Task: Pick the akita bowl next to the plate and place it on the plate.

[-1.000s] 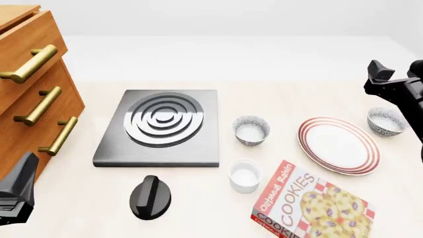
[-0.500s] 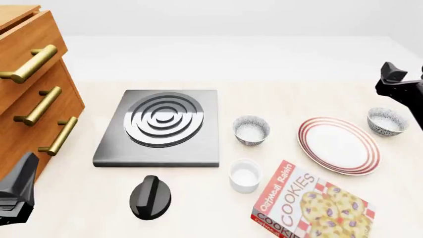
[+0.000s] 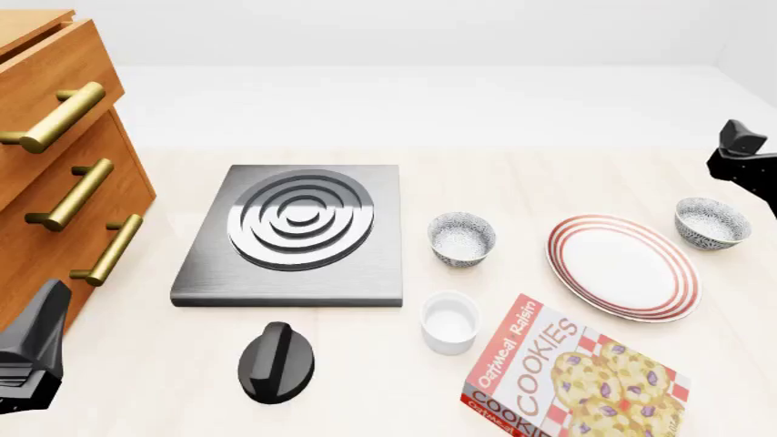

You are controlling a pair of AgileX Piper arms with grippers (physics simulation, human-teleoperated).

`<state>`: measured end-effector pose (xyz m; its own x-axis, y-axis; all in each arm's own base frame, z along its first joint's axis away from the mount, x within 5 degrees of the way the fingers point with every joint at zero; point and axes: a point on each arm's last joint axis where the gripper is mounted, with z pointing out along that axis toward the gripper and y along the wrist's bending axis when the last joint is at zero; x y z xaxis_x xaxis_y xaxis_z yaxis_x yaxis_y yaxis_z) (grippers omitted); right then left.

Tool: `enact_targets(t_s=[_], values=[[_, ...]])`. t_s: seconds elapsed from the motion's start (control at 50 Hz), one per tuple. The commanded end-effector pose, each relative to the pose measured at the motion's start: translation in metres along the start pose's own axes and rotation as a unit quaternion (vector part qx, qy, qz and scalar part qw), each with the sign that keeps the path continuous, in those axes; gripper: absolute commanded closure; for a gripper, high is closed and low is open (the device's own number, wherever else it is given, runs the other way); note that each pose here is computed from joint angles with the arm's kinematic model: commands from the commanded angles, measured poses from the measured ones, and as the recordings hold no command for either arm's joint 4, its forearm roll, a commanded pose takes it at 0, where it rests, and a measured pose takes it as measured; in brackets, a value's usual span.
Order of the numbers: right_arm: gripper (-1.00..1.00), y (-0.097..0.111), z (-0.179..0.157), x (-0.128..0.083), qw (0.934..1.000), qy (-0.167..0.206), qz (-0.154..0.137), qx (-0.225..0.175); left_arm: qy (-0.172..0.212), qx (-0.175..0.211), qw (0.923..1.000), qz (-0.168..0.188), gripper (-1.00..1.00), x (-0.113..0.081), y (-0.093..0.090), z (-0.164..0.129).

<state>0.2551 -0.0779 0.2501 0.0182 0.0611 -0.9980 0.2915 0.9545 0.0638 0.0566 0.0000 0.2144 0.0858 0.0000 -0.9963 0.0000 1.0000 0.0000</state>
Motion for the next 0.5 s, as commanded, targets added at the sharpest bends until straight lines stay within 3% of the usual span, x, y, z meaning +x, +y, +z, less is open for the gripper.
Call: enact_targets(t_s=[0.02,0.5], values=[[-1.00,-0.008,0.002,0.003,0.9999,0.003,0.000,0.015,0.000,0.000,1.0000,0.000,-1.00,0.000,0.000,0.000],[-1.00,-0.024,0.008,0.007,0.9991,0.008,0.005,0.043,0.000,0.000,1.0000,0.000,-1.00,0.000,0.000,0.000]])
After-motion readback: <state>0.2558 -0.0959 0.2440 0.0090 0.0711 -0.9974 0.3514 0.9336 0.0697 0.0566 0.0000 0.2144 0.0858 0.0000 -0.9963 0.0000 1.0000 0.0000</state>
